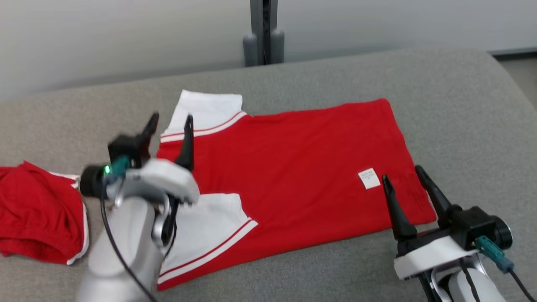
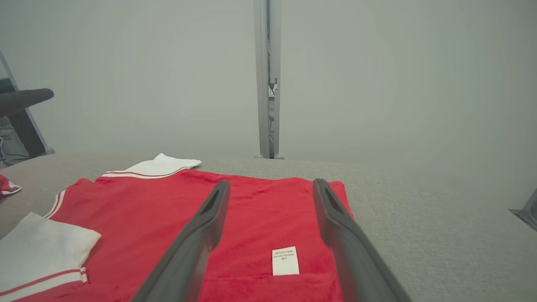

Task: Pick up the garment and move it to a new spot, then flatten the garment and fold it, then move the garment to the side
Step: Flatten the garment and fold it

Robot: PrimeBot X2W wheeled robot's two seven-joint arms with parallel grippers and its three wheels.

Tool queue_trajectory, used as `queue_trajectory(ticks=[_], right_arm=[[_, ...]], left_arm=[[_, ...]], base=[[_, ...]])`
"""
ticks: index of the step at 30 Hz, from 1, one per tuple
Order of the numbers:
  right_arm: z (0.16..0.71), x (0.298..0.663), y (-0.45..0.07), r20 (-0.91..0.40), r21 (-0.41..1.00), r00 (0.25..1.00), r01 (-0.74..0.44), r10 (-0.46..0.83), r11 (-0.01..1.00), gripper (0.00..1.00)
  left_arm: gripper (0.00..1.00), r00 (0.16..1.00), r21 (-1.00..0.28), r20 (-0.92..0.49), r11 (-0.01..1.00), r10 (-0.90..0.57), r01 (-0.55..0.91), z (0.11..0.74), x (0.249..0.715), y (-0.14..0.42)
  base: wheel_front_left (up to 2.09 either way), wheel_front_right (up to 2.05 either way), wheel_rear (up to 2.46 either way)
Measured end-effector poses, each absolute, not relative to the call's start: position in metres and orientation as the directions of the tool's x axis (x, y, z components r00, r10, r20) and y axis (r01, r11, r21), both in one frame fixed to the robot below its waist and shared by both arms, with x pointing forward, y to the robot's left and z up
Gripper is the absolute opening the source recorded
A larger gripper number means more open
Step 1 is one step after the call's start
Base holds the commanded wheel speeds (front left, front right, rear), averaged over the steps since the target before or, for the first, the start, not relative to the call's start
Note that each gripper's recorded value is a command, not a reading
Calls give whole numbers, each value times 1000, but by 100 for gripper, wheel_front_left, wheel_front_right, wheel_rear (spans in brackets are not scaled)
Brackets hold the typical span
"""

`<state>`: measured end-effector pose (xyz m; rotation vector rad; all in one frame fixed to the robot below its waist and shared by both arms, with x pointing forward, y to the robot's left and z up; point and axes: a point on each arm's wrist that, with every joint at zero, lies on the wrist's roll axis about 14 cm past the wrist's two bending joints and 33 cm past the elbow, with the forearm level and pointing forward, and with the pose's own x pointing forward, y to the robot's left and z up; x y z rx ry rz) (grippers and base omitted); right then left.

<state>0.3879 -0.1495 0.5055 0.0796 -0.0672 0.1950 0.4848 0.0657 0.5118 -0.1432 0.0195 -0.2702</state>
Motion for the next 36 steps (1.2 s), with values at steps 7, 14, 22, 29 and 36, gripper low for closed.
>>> queue_trajectory(ticks=[7, 14, 22, 29, 36], right_arm=[[484, 417, -148, 20, 62, 977, -212, 211, 975, 100], [453, 443, -151, -43, 61, 977, -206, 209, 977, 100], [421, 438, -162, -135, 61, 975, -170, 177, 984, 100], [417, 434, -172, -157, 47, 977, -141, 147, 989, 100], [407, 429, -175, -192, 40, 971, -137, 142, 990, 100]], left_arm=[[100, 942, -116, -142, 950, -304, 289, 488, 551, 48], [100, 890, -72, -354, 957, -289, 282, 430, 605, 42], [100, 824, -29, -510, 963, -246, 269, 377, 634, 39], [100, 798, 7, -564, 965, -214, 263, 362, 650, 41], [91, 770, 17, -606, 965, -199, 262, 348, 656, 37]], base=[[0, 0, 0], [0, 0, 0], [0, 0, 0], [0, 0, 0], [0, 0, 0]])
